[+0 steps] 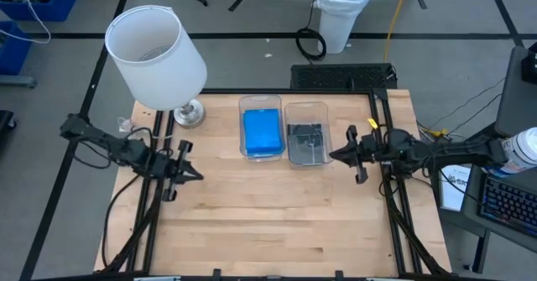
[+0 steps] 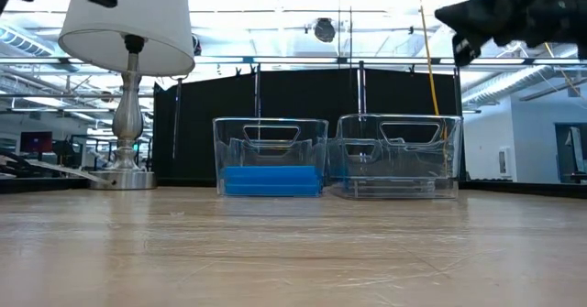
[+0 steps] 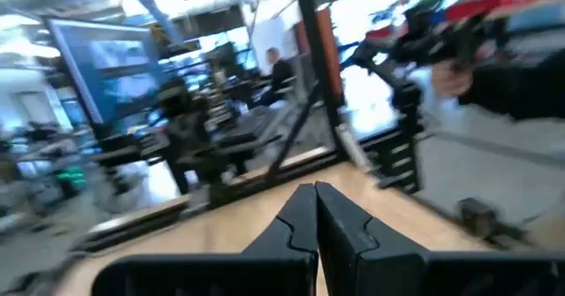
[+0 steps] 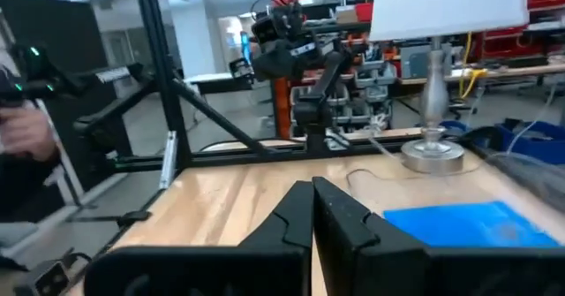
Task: Pick & place jewel cases by type
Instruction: Return to Home Position
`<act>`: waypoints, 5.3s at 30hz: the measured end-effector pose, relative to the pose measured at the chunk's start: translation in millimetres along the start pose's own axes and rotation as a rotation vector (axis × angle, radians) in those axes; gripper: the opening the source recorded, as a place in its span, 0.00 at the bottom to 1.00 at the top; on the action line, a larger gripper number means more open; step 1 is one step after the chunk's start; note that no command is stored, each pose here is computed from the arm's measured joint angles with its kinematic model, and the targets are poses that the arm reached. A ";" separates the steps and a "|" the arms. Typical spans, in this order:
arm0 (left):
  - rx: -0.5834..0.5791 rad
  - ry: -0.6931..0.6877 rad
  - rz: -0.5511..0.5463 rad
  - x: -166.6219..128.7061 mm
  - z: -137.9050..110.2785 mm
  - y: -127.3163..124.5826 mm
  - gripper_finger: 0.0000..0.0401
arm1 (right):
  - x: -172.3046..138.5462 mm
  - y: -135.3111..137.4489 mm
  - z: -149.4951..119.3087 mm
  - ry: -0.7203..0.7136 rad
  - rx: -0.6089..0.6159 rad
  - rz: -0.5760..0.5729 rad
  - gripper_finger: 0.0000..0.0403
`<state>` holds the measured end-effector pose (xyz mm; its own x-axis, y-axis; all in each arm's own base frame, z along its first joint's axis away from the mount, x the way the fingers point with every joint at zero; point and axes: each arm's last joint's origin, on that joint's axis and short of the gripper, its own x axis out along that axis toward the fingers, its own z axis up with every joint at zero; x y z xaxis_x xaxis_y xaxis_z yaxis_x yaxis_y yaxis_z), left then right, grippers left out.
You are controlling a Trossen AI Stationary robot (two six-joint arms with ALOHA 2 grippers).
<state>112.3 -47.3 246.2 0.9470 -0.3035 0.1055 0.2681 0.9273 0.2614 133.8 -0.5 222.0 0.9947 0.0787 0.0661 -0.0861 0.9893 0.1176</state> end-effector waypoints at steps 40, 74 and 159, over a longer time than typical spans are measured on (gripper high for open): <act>0.091 0.157 0.294 -43.1 -60.2 -40.2 0.00 | -36.8 1.0 -41.3 -0.049 -0.094 -0.082 0.00; -0.010 0.148 0.302 -43.1 -61.0 -40.2 0.12 | -37.0 1.2 -39.6 -0.068 -0.080 -0.083 0.00; -0.010 0.148 0.301 -43.1 -60.8 -40.2 0.12 | -36.9 1.1 -39.7 -0.068 -0.080 -0.084 0.00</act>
<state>71.6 -58.2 172.8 0.9992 0.0188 0.0357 -0.0266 0.9727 0.2306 99.2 2.6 180.4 0.9919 -0.0102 0.1265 0.0043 0.9989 0.0464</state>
